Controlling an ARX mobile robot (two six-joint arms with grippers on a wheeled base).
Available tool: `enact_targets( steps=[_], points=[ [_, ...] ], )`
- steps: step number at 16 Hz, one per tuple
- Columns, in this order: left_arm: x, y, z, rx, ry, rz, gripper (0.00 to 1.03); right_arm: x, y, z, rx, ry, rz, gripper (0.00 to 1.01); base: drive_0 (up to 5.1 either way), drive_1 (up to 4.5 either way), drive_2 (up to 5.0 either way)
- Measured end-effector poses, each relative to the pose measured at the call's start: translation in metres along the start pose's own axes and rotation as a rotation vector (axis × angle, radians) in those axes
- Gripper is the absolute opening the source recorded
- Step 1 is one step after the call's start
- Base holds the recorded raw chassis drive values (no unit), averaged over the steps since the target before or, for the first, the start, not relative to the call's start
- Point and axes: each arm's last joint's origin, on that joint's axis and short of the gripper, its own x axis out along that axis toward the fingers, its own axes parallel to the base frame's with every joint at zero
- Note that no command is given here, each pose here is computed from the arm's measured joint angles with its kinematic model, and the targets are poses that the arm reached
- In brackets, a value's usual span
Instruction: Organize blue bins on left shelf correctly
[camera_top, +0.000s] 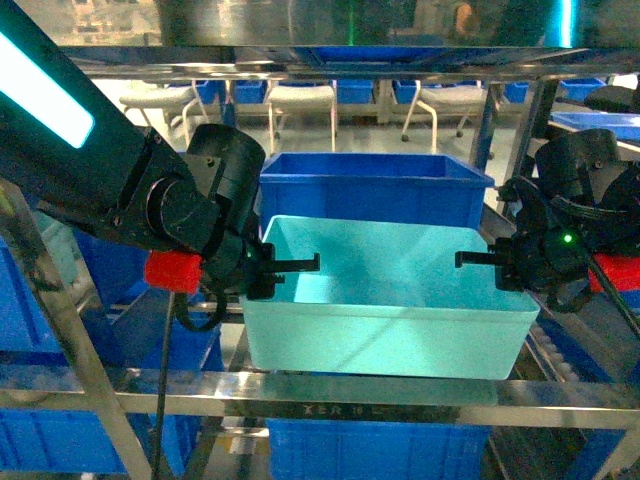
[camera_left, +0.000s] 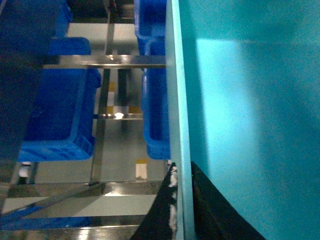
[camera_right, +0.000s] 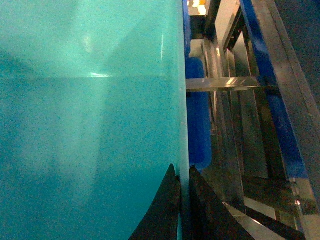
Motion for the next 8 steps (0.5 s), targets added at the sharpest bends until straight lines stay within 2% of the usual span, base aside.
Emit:
enact_targets(
  steps=[1, 4, 5, 8],
  points=[
    [0.0, 0.0006, 0.0011, 0.012, -0.009, 0.016, 0.17, 0.0, -0.0006, 0.0, -0.013, -0.002, -0.02, 0.06, 0.0, 0.0, 0.0],
    [0.0001, 0.003, 0.0034, 0.013, -0.016, 0.026, 0.57, 0.0002, -0.0097, 0.0022, -0.013, -0.008, -0.049, 0.44, 0.0, 0.0, 0.0],
    [0.0002, 0.0034, 0.0036, 0.013, -0.018, 0.026, 0.69, 0.0002, -0.0097, 0.0022, -0.013, -0.008, -0.05, 0.57, 0.0, 0.0, 0.0],
    [0.0002, 0.0034, 0.0034, 0.014, -0.016, 0.027, 0.76, 0.0002, -0.0097, 0.0022, -0.013, -0.008, -0.05, 0.66, 0.0, 0.0, 0.0]
  ],
)
